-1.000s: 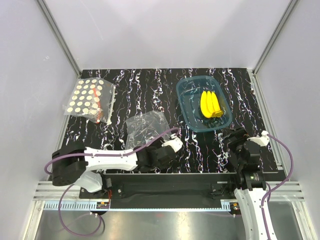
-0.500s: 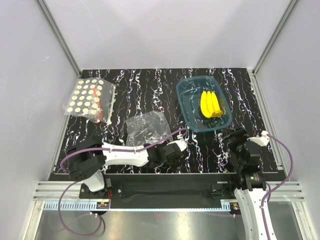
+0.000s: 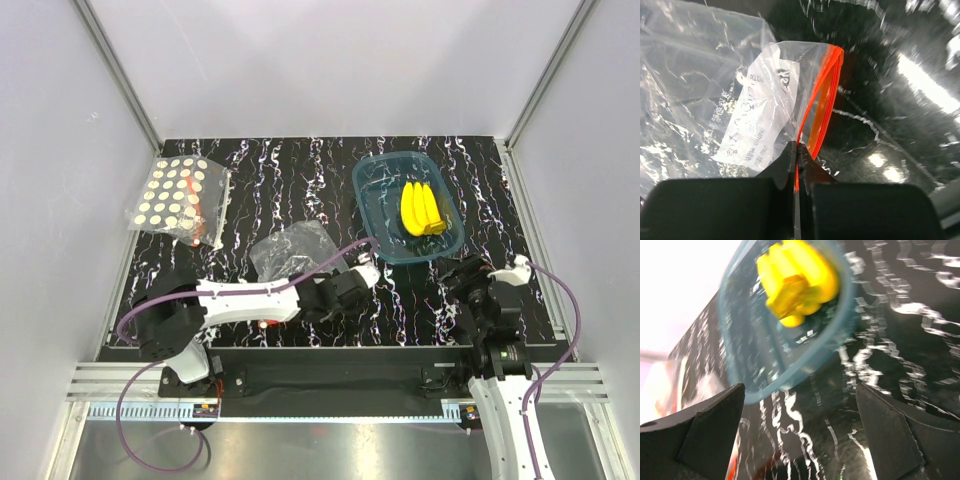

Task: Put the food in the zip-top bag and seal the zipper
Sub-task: Pick up the zipper food storage bag at the center of the board, then open the zipper of the food storage bag.

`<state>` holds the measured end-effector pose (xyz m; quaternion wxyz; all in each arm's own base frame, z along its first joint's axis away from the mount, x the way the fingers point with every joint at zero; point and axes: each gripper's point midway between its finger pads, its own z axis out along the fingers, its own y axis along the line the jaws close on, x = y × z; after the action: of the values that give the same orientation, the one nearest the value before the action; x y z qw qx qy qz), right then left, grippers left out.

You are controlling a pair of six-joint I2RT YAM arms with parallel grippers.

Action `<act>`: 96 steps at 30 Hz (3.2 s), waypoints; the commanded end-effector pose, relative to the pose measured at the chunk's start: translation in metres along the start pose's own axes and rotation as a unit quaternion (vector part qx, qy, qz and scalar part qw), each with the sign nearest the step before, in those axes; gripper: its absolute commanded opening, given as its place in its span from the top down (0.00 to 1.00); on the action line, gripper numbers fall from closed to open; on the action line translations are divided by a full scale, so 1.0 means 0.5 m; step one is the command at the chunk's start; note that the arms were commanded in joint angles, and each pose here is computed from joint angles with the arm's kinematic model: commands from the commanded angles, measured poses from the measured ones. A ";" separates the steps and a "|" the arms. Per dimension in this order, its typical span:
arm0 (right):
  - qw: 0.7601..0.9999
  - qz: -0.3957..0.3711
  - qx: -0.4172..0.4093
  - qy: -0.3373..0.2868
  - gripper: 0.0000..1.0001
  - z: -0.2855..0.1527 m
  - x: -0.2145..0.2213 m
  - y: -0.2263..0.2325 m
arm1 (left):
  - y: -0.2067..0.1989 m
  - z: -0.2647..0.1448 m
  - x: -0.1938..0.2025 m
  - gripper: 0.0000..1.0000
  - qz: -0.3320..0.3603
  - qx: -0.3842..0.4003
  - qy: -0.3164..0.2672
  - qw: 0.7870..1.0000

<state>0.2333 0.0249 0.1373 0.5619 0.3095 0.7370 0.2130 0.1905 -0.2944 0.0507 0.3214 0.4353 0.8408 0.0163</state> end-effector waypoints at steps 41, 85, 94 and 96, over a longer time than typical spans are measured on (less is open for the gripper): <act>0.919 -0.078 -0.291 0.254 0.42 0.022 0.246 0.434 | 0.170 -0.146 -0.288 1.00 -0.316 0.174 -0.149 0.921; 0.937 -0.099 -0.201 0.268 1.00 0.025 0.265 0.467 | 0.272 -0.274 -0.239 0.01 -0.317 0.068 -0.254 0.912; 0.936 -0.101 -0.195 0.275 1.00 0.016 0.259 0.474 | 0.177 -0.254 -0.253 0.19 -0.181 0.105 -0.213 0.954; 0.937 -0.101 -0.191 0.273 1.00 0.018 0.258 0.473 | 0.166 -0.254 -0.258 0.26 -0.179 0.105 -0.214 0.954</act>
<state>0.2664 0.2822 0.1743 0.3835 0.0395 0.8504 0.3581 0.2322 -0.2996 0.2243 0.4194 0.2858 0.8312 -0.2269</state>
